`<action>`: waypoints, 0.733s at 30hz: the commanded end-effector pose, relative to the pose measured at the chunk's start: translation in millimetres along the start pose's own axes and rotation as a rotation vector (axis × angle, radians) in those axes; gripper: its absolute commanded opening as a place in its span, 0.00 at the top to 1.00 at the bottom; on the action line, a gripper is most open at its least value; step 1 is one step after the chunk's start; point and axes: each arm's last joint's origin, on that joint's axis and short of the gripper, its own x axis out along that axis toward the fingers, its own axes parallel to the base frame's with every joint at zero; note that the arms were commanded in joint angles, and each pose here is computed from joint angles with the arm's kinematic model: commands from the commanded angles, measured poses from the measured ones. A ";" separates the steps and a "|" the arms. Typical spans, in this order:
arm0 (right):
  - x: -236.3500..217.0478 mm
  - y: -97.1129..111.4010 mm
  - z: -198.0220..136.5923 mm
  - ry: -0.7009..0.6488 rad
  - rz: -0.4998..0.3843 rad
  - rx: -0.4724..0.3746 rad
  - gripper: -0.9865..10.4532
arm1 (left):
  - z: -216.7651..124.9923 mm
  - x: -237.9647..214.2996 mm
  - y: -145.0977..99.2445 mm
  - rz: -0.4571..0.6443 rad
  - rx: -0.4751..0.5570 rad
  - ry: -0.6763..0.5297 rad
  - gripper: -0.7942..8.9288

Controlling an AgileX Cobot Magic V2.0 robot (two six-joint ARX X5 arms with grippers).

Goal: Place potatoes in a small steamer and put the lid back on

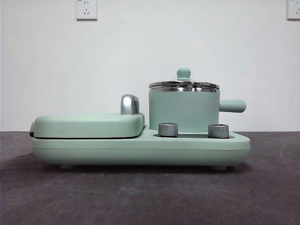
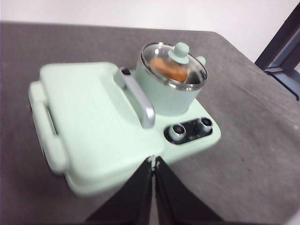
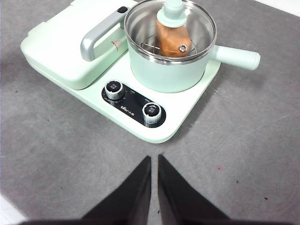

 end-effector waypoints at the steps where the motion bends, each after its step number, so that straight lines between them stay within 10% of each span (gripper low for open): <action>1: -1.5 0.5 3.4 -0.016 0.007 0.003 0.90 | -12.6 2.8 6.3 0.076 0.114 -0.082 0.91; 8: -1.5 0.5 3.4 -0.016 0.007 0.003 0.90 | -102.6 35.3 56.7 0.567 0.090 -0.249 0.91; 22: -1.5 0.5 3.3 -0.015 0.006 0.003 0.90 | -170.4 54.2 80.0 0.609 0.009 -0.263 0.91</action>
